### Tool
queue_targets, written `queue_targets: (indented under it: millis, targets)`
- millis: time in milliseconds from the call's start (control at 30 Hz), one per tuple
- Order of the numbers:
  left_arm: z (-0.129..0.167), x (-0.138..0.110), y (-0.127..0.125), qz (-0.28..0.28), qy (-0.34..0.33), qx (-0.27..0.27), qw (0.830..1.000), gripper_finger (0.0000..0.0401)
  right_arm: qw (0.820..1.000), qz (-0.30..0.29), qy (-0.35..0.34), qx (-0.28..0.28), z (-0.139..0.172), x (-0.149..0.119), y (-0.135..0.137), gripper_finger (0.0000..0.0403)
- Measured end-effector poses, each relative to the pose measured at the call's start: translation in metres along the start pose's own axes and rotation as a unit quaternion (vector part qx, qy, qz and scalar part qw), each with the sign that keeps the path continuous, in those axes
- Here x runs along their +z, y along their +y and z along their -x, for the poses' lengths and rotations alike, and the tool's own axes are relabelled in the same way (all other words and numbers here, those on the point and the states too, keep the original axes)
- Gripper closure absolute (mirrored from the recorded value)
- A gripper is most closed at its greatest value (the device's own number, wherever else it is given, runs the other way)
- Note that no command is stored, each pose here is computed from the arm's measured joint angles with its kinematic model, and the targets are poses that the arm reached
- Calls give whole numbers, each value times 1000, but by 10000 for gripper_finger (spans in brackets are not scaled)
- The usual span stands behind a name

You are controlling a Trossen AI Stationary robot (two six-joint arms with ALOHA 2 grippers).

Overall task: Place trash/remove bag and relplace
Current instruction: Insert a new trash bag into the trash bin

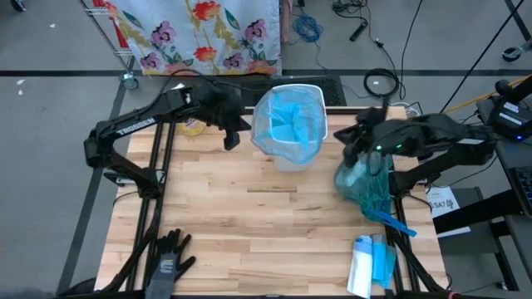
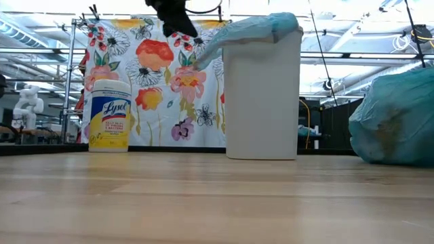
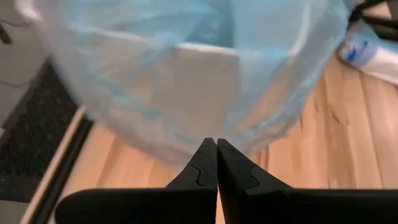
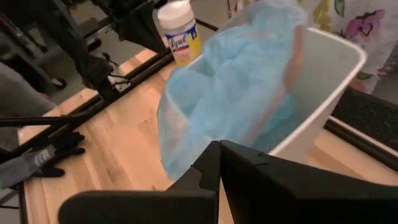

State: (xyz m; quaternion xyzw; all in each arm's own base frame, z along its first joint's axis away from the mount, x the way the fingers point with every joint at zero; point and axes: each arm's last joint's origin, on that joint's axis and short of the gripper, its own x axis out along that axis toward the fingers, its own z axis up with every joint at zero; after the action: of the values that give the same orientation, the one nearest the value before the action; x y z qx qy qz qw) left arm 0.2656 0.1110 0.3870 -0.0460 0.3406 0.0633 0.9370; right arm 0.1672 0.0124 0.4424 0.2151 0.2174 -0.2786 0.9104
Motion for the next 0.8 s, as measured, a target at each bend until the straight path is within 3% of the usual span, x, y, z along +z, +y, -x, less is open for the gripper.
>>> queue_targets:
  millis: [200,367,667,800]
  targets:
    - [15,-28,4,19,-68,24,997,401,999,5,-32,2,16,-4,-34,403]
    - [20,-44,9,56,-137,41,988,401,997,6,-58,51,11,-10,-61,403]
    - [9,-40,13,65,-166,40,983,401,977,35,-122,169,-48,12,-99,403]
    - [7,-36,15,72,-183,48,979,399,972,29,-164,164,-63,36,-110,403]
